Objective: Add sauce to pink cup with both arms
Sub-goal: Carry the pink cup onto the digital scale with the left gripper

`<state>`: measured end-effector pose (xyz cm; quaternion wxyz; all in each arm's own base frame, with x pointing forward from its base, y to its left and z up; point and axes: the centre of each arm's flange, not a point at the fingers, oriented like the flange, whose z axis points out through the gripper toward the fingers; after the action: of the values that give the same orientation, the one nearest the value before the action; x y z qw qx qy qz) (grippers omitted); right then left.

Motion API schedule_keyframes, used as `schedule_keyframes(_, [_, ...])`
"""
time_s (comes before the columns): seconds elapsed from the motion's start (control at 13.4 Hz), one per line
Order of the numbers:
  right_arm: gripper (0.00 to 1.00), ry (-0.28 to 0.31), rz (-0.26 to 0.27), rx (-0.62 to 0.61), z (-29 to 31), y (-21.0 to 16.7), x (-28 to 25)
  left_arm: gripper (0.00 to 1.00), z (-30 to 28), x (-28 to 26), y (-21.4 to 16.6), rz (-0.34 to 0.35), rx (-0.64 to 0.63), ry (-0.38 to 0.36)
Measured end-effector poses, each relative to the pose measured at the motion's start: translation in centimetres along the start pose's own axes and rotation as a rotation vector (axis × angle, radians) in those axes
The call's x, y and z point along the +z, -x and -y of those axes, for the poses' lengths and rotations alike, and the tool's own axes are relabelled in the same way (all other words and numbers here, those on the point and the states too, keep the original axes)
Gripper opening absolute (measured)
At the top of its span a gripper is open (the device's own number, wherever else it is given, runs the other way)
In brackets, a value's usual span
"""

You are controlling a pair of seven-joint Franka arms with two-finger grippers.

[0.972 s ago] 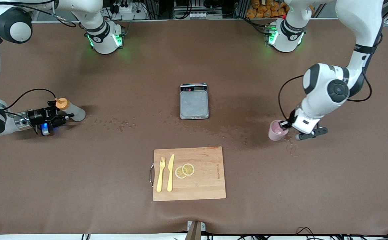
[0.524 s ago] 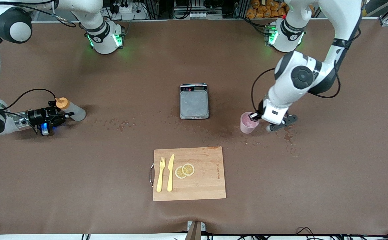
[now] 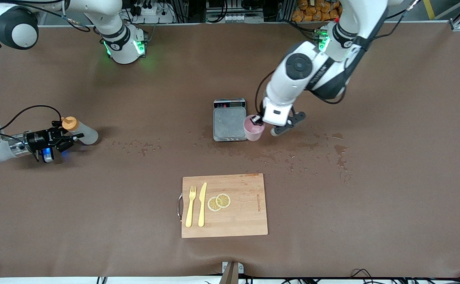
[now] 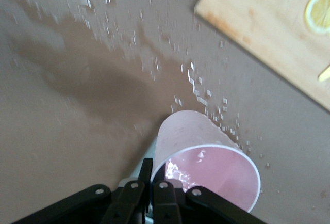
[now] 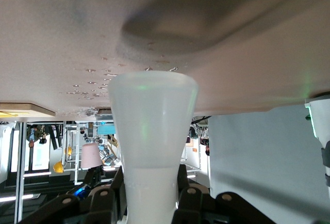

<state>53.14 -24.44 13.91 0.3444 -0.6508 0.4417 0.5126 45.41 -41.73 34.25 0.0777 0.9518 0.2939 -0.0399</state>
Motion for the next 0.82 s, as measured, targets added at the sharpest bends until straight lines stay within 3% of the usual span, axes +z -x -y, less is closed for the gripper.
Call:
schedule_keyframes(0.52, [0.45, 0.063, -0.055, 0.092, 4.3, 5.6, 0.0, 0.04, -3.0, 5.7, 5.5, -0.01, -0.088, -0.055])
schedule_keyframes(0.82, [0.45, 0.11, -0.128, 0.142, 8.0, 10.9, 1.5, 0.04, -3.1, 6.5, 6.9, -0.002, -0.081, -0.065])
